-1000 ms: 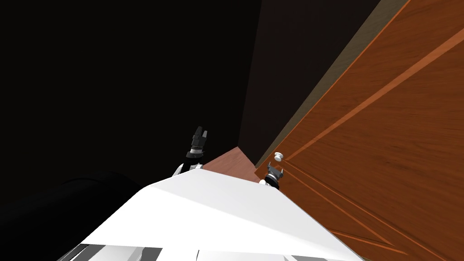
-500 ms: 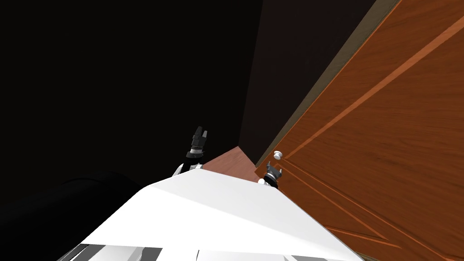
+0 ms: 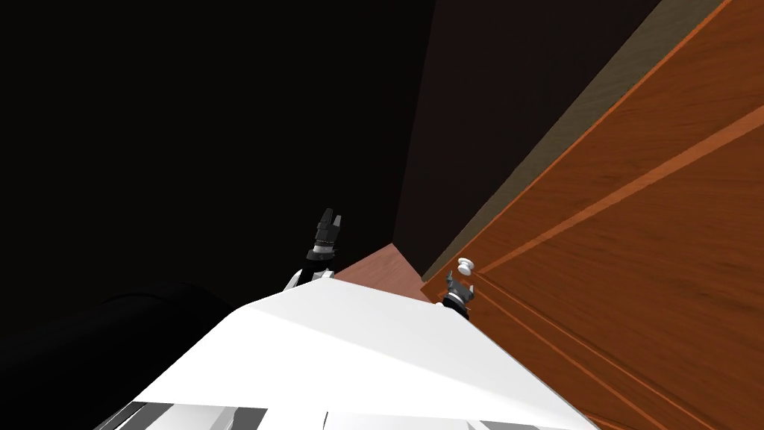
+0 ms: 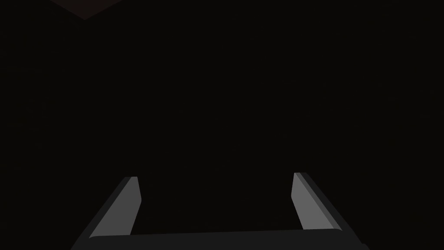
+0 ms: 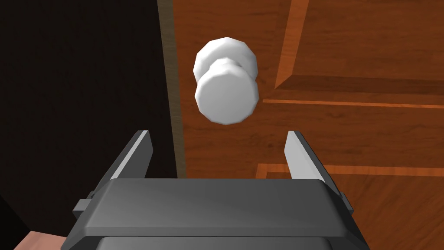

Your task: Pull the door open

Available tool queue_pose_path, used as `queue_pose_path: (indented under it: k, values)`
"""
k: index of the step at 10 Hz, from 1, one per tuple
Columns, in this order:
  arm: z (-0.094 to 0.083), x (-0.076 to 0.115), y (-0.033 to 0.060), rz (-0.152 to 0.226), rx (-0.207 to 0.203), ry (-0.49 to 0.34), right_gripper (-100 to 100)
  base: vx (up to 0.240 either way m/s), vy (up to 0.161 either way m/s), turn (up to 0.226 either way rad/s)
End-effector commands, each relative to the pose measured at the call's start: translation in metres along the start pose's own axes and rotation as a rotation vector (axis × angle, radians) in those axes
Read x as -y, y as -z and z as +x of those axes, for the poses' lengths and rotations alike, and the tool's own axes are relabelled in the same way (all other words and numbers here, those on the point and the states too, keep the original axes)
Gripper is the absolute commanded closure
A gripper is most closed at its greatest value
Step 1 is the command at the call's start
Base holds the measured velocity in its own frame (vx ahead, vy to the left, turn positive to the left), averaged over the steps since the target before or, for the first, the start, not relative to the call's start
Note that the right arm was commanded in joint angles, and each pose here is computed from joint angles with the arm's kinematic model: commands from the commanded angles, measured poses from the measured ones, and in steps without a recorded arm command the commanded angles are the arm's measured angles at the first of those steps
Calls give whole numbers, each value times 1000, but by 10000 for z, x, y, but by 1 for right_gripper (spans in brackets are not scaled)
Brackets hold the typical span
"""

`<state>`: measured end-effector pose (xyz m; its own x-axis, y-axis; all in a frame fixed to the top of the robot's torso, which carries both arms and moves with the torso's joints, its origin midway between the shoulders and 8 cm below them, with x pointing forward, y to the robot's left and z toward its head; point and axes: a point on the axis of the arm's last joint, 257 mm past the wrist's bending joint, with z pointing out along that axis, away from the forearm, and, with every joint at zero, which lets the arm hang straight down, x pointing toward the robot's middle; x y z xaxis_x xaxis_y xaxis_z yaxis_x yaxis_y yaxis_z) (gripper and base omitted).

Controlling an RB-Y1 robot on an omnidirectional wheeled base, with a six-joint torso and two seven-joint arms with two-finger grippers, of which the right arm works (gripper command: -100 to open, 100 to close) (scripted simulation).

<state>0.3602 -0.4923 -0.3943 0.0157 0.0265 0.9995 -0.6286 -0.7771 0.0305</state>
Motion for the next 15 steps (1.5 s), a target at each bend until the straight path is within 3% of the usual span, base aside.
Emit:
queue_pose_path:
  k: [1, 7, 11, 12, 13, 15]
  values:
    - [-18, -122, -10, -1, 0, -2, -100, 112, -3, 6]
    - [-19, -668, -43, -3, 0, -3, -100, 99, 0, 5]
    - [-4, -888, -54, -4, 0, -3, -100, 116, 0, 4]
    - [-18, -831, -51, -4, 0, -1, -100, 62, -3, 2]
    - [-18, -831, -51, -4, 0, -1, 100, -10, -3, -17]
    - [-18, -831, -51, -4, 0, -1, 100, -21, -2, 10]
